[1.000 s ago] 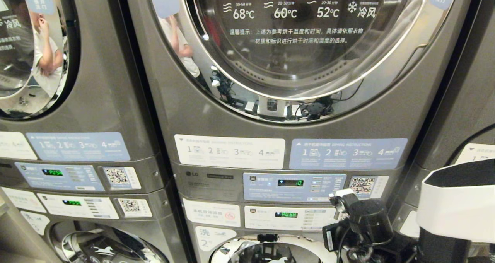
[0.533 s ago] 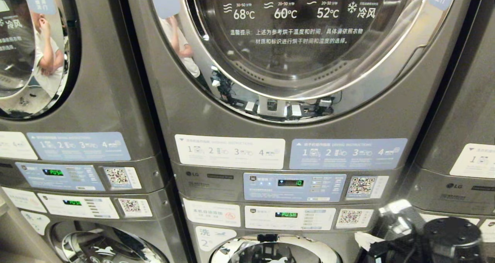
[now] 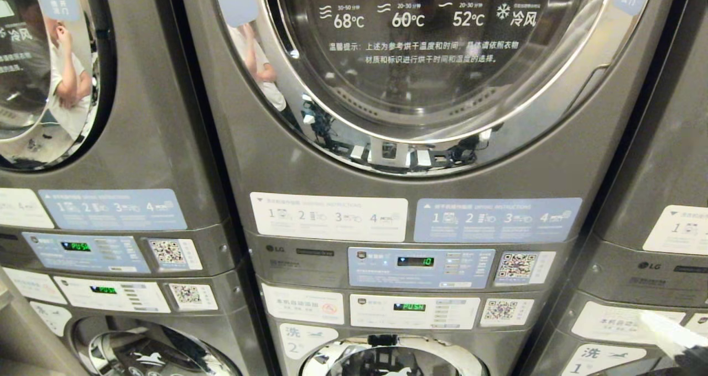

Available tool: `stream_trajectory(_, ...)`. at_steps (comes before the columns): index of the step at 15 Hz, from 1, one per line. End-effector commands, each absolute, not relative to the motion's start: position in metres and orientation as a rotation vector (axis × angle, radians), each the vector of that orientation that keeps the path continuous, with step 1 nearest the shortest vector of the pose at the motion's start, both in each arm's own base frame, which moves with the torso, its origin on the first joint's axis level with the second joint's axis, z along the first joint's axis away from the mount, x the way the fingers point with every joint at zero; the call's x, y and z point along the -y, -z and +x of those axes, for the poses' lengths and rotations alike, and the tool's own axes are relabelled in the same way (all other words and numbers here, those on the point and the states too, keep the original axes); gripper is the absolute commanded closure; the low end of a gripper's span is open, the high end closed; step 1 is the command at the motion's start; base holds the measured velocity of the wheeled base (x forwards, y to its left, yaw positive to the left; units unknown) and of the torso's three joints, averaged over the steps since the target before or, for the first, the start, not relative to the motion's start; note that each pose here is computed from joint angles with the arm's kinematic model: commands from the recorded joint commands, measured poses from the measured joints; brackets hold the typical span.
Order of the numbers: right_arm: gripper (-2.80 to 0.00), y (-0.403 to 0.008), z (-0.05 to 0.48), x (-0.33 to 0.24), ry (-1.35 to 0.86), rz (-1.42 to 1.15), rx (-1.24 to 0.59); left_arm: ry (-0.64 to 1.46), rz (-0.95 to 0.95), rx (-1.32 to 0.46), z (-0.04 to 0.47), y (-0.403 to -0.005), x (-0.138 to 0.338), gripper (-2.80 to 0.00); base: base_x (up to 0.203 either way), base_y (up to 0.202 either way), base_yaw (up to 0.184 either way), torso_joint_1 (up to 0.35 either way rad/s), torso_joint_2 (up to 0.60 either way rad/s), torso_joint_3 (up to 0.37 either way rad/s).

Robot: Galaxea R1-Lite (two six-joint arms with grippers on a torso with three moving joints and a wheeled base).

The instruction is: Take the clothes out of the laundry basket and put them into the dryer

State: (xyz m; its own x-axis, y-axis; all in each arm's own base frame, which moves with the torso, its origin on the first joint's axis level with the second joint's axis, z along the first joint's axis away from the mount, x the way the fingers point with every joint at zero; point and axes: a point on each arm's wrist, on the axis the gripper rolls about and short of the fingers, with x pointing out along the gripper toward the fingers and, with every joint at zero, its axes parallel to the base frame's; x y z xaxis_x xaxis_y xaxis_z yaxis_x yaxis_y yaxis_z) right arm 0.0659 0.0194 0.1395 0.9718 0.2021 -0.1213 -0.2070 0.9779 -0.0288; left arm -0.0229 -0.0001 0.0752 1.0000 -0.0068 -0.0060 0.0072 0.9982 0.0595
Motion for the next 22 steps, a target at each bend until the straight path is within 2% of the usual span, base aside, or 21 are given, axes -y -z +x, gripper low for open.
stream_trajectory(1,0.00,-0.129,0.013,-0.001,-0.138,-0.028,0.071,0.006,0.059,0.000,-0.023,-0.075,0.000,0.00,0.000,0.000,0.000,0.000,0.00,0.000)
stream_trajectory(4,0.00,-0.087,0.000,0.001,-0.087,-0.006,-0.199,0.006,0.057,0.000,-0.023,-0.075,0.000,0.00,0.000,0.000,0.000,0.000,0.00,0.000)
stream_trajectory(6,0.00,-0.083,0.001,0.001,-0.023,0.020,-0.247,0.005,0.054,0.000,-0.023,-0.075,0.000,0.00,0.000,0.000,0.000,0.000,0.00,0.000)
stream_trajectory(9,0.00,-0.081,-0.006,-0.001,-0.024,-0.131,-0.179,0.006,0.054,-0.001,-0.023,-0.075,0.000,0.00,0.000,0.000,0.000,0.000,0.00,0.000)
stream_trajectory(13,0.00,-0.076,-0.023,-0.001,-0.023,-0.143,0.004,0.006,0.046,0.002,-0.023,-0.076,0.000,0.00,0.000,0.000,0.000,0.000,0.00,0.000)
stream_trajectory(22,0.00,-0.075,-0.023,0.000,0.003,-0.095,-0.003,0.005,0.046,0.002,-0.023,-0.076,0.000,0.00,0.000,0.000,0.000,0.000,0.00,0.000)
